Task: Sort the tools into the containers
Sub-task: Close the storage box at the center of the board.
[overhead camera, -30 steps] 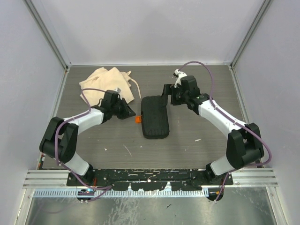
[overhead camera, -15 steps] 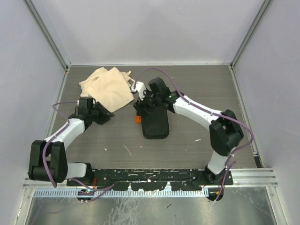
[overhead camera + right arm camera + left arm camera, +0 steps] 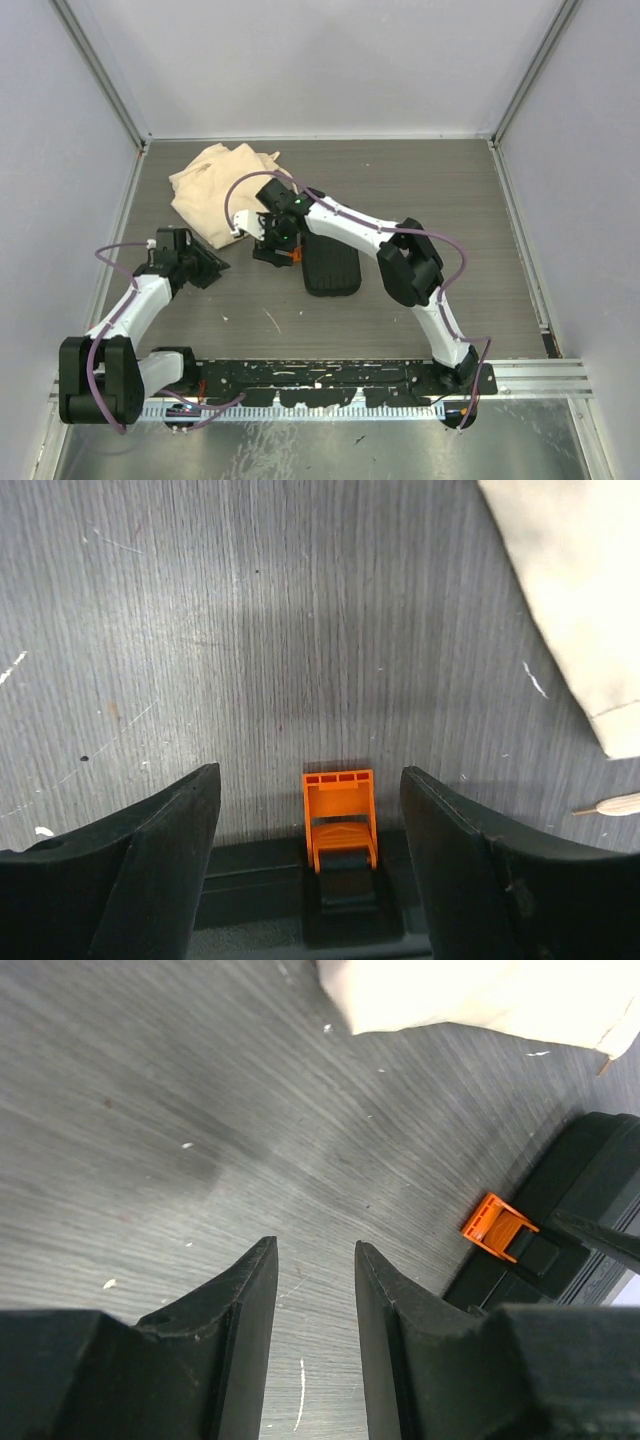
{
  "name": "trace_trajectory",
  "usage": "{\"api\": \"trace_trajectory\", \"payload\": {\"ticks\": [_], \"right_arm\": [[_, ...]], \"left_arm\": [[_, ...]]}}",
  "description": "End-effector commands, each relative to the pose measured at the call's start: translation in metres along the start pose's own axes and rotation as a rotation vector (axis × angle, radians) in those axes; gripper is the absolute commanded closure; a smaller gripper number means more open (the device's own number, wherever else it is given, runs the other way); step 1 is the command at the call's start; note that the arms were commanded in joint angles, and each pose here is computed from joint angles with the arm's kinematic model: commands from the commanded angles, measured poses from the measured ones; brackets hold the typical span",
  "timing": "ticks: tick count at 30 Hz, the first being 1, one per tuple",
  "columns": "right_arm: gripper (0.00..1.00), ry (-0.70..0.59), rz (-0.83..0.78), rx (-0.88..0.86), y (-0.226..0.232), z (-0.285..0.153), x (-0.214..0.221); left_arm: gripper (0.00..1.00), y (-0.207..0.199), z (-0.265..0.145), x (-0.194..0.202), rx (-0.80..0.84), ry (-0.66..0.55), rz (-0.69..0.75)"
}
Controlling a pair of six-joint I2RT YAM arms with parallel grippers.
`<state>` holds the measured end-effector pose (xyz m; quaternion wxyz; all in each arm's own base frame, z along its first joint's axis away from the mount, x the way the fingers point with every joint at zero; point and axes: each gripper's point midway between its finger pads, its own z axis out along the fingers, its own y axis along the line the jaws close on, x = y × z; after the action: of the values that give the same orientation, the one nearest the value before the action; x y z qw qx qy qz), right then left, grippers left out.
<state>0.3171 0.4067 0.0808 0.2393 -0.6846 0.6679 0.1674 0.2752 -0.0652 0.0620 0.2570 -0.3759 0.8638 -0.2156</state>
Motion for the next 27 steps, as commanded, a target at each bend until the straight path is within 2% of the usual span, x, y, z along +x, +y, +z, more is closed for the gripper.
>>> {"api": "trace_trajectory", "payload": {"ticks": [1, 10, 22, 27], "right_arm": [[0.23, 0.097, -0.061, 0.039, -0.009, -0.005, 0.001], [0.21, 0.222, -0.139, 0.099, -0.026, 0.012, 0.014], [0.21, 0.378, -0.176, 0.02, -0.013, 0.023, 0.052], [0.27, 0.406, -0.18, 0.007, -0.012, 0.031, 0.061]], "left_arm": [[0.62, 0.014, -0.007, -0.001, -0.043, -0.024, -0.02], [0.62, 0.02, -0.009, 0.004, -0.056, -0.003, 0.003], [0.63, 0.014, -0.008, 0.001, -0.049, 0.012, 0.02], [0.63, 0.012, -0.007, 0.001, -0.049, 0.019, 0.022]]}}
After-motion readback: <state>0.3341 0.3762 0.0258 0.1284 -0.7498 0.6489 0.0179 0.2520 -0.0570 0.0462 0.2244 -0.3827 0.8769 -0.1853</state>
